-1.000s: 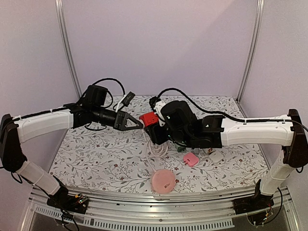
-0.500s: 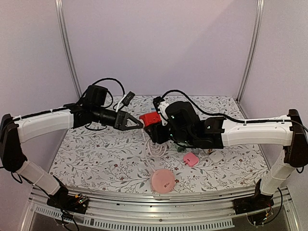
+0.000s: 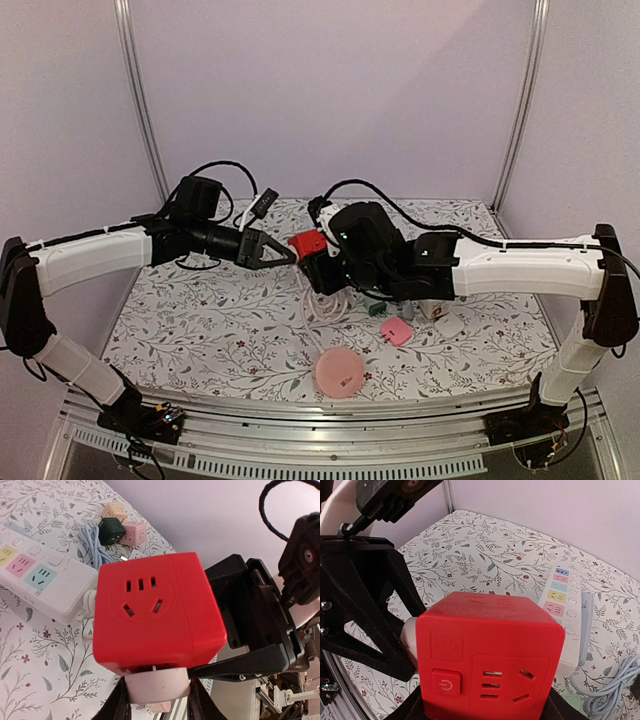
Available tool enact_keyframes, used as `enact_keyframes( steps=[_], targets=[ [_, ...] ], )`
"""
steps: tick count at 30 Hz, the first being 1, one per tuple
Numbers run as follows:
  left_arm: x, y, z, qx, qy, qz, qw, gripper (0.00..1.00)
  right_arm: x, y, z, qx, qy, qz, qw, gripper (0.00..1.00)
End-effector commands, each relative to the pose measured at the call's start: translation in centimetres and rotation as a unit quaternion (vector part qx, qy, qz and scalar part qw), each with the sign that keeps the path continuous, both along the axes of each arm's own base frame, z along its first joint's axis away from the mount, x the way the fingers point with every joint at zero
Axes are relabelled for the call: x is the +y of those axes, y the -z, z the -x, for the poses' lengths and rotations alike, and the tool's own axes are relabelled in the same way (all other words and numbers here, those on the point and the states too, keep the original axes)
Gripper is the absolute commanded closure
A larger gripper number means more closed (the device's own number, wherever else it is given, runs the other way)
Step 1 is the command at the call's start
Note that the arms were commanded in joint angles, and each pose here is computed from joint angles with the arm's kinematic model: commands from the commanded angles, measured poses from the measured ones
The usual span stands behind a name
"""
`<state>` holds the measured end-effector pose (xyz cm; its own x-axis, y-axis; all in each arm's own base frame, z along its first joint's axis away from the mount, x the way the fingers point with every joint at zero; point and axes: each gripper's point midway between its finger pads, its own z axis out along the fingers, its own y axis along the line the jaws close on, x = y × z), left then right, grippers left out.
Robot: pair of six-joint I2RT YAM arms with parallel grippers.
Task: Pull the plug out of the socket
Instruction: Remove the plug from the socket.
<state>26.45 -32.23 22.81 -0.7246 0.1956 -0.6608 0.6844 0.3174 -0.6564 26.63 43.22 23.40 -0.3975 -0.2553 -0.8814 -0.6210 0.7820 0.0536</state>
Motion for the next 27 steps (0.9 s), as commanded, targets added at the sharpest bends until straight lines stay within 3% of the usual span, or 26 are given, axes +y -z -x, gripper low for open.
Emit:
enact_keyframes(
  steps=[1, 8, 13, 21, 25, 27],
  targets=[
    [0.1, -0.1, -0.1, -0.008, 0.003, 0.004, 1.000, 1.00, 0.8, -2.2, -1.1, -0.051, 0.045, 0.021, 0.997, 0.91],
    [0.5, -0.2, -0.5, -0.008, -0.007, 0.003, 1.000, 1.00, -0.6, -0.5, -2.8, -0.053, 0.113, 0.090, 0.988, 0.91],
    [0.6, -0.2, -0.7, -0.009, -0.010, 0.004, 1.000, 1.00, -0.6, 0.0, -2.8, -0.050, 0.118, 0.092, 0.987, 0.91],
    [1.2, -0.5, -1.2, -0.013, -0.021, 0.005, 1.000, 1.00, 0.9, -1.9, -1.5, -0.011, 0.030, -0.039, 0.999, 0.91],
    [1.3, -0.4, -1.3, -0.012, -0.021, 0.005, 1.000, 1.00, 1.4, -4.0, -0.3, 0.006, -0.037, -0.135, 0.990, 0.90],
    [1.2, -0.4, -1.3, -0.010, -0.021, 0.005, 1.000, 1.00, 1.5, -4.6, 0.0, 0.012, -0.050, -0.151, 0.987, 0.90]
  ],
)
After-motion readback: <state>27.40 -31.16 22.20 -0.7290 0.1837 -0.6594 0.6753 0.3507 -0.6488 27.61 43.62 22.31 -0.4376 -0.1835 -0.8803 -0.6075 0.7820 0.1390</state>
